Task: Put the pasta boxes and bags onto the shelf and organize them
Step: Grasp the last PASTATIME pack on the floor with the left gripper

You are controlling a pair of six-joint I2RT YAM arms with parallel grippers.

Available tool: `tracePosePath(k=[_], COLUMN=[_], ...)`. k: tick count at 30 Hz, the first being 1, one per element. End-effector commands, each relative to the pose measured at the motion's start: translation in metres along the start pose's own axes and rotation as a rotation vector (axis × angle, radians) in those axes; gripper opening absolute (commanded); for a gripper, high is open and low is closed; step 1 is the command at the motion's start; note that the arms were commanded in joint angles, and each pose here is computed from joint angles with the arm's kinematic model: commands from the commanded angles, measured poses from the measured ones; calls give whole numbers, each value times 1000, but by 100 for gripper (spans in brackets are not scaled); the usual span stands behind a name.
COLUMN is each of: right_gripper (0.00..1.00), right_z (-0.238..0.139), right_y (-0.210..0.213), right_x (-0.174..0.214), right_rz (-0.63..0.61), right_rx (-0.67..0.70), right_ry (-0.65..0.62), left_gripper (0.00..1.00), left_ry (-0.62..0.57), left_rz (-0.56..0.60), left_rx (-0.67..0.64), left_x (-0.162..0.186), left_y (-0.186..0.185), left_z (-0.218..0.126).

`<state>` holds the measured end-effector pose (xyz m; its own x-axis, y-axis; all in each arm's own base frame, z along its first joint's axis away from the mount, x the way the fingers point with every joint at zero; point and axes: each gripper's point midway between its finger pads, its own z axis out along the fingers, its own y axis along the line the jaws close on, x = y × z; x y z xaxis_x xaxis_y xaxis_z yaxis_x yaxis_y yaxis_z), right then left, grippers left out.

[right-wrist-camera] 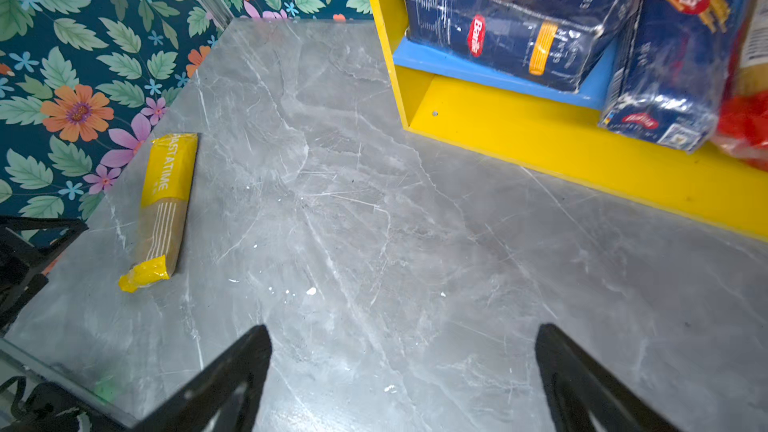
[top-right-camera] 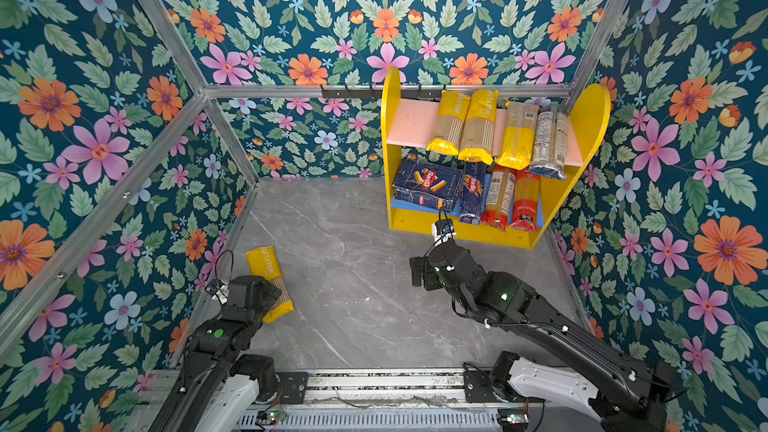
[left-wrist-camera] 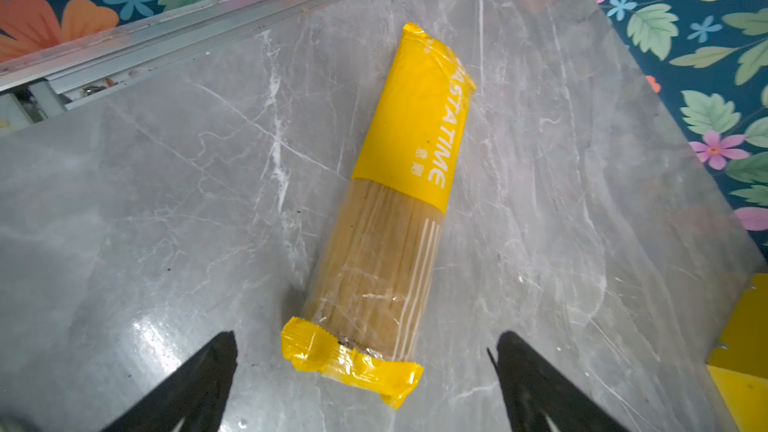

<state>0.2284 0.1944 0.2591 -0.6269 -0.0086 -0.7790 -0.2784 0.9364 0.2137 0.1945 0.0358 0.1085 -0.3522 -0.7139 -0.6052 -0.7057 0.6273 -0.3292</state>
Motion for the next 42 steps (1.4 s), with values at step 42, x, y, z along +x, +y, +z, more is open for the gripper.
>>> tracePosePath(k=[42], right_gripper=[99], right_z=[-17], right_y=[-19], right_x=[44], right_rz=[94], right_rx=[-67], right_ry=[44], left_gripper=[86], left_ry=[224], left_rz=[261], left_rx=[-146], left_x=[65], left_y=[-25], left_z=[104])
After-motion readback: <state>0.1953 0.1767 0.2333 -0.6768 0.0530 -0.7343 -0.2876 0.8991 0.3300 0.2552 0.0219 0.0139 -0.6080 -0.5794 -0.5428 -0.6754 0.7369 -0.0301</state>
